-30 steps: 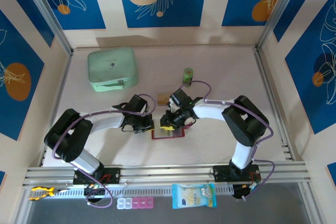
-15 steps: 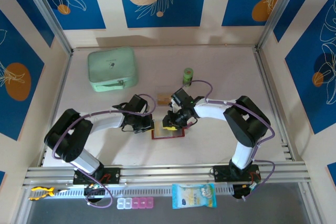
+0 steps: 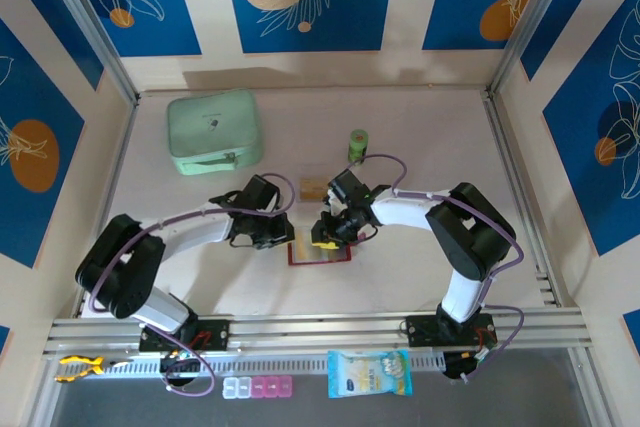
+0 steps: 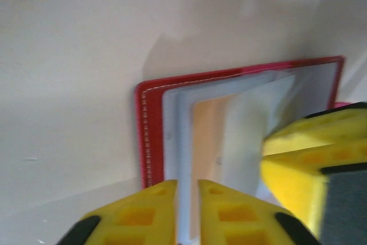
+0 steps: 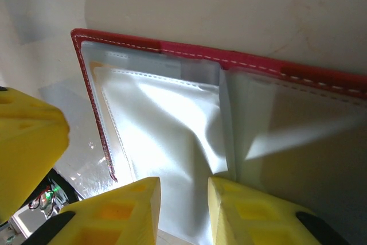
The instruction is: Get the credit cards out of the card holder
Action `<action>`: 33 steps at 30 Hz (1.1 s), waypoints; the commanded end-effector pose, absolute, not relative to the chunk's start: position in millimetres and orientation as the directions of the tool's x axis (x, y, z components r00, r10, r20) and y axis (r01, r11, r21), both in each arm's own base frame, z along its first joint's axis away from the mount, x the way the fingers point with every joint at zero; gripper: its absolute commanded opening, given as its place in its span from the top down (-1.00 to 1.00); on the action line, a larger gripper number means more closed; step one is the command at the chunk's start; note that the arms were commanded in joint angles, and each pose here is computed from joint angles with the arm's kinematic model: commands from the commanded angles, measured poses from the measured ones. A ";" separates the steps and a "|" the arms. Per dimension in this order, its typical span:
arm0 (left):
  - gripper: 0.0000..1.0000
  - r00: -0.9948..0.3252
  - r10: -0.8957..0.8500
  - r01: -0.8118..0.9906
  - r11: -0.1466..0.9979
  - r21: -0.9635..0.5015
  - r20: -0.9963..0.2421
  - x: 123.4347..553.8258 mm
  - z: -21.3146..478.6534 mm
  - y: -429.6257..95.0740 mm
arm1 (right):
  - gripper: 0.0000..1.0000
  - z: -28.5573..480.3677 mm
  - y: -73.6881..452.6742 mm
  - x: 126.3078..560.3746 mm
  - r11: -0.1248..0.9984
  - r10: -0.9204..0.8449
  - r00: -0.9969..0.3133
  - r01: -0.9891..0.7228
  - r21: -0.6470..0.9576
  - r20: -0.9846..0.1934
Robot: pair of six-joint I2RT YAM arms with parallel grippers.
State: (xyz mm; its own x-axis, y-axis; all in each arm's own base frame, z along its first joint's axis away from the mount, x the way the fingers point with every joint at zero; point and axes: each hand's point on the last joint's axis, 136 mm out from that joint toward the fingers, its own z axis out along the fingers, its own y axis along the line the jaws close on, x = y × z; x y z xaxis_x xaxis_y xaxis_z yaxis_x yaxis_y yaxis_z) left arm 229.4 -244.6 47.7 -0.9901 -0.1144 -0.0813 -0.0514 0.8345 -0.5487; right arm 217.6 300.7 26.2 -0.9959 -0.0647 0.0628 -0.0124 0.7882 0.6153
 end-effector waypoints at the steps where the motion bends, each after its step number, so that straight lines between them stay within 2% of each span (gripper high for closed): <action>1: 0.56 -0.991 -0.110 -0.041 0.789 -0.612 -0.076 230.7 65.3 -261.5 | 0.41 24.7 295.0 211.7 0.780 -0.051 -0.995 0.017 0.626 0.091; 5: 0.46 -0.992 -0.109 -0.045 0.773 -0.632 -0.062 229.3 63.0 -271.1 | 0.45 24.6 294.5 211.9 0.761 -0.041 -0.994 0.035 0.648 0.102; 15: 0.40 -0.994 -0.104 -0.068 0.765 -0.641 -0.017 224.0 45.0 -281.5 | 0.49 26.0 291.2 213.3 0.704 -0.017 -0.990 0.087 0.705 0.139; 25: 0.47 -0.995 -0.097 -0.075 0.771 -0.632 -0.001 221.2 37.6 -285.9 | 0.52 27.9 288.8 214.4 0.662 0.004 -0.987 0.123 0.739 0.161; 33: 0.49 -0.995 -0.096 -0.059 0.746 -0.663 -0.019 223.5 54.6 -293.8 | 0.48 51.6 287.1 220.0 0.646 0.018 -0.995 0.090 0.758 0.103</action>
State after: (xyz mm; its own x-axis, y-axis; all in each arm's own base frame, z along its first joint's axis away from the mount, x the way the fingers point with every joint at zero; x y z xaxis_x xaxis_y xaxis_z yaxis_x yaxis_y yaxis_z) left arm 224.4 -284.4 39.7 -0.9941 -0.1074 -0.0153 -0.0736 0.7712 -0.6324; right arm 220.6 290.6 36.3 -0.9925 0.0079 0.1217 0.0970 0.6551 0.7493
